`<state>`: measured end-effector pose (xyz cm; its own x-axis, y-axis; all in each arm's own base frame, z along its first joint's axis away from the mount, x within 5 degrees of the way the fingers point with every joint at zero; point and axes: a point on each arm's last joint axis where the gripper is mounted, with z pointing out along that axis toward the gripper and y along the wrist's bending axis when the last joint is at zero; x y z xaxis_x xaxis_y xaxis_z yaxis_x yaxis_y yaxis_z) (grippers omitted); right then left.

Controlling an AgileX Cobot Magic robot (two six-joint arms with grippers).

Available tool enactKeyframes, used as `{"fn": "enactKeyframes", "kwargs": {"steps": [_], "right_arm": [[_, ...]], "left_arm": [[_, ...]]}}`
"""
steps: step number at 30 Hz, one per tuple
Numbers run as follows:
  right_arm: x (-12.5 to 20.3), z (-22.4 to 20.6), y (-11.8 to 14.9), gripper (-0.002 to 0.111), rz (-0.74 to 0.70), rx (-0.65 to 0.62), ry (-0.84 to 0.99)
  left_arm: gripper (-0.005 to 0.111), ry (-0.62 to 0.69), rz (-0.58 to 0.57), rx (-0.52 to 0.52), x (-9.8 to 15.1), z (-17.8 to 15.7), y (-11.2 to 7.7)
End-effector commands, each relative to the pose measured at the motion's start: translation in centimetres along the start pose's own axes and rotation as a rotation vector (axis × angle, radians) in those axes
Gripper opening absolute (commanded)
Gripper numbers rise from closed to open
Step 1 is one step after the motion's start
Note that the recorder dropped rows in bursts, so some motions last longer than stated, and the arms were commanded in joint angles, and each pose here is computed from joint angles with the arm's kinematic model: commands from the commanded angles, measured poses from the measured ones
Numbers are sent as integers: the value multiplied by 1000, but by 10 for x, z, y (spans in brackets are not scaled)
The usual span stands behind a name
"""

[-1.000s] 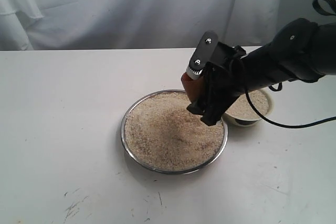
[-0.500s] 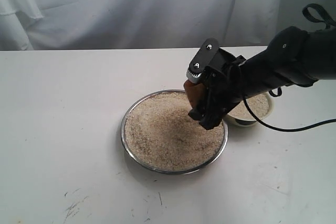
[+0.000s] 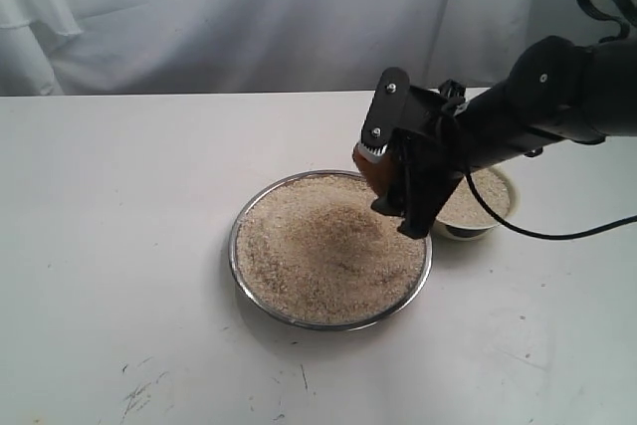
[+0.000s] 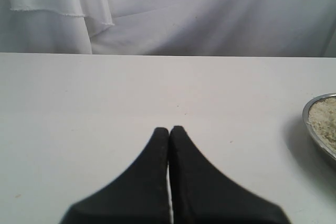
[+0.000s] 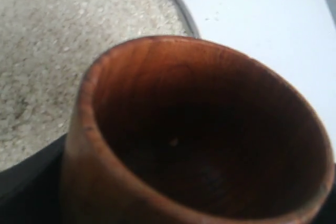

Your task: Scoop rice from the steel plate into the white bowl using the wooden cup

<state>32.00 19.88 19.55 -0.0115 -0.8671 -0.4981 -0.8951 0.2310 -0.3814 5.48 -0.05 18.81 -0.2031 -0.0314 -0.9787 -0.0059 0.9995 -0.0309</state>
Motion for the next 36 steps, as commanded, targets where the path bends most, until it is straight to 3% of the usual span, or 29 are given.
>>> {"fn": "enactKeyframes", "kwargs": {"steps": [1,4,7,20,29,36], "right_arm": [[-16,-11,-17,0,216,87,-76],[-20,-16,-19,0,359,84,-99],[-26,-23,-17,0,401,84,-123],[-34,-30,7,0,389,17,-111],[-32,-49,2,0,488,220,-124],[-40,-52,11,0,301,259,-101]], "left_arm": [[0,-7,-4,2,1,0,0],[0,-7,-4,2,1,0,0],[0,-7,-4,2,1,0,0],[0,-7,-4,2,1,0,0],[0,-7,-4,2,1,0,0],[0,-7,-4,2,1,0,0]]}}
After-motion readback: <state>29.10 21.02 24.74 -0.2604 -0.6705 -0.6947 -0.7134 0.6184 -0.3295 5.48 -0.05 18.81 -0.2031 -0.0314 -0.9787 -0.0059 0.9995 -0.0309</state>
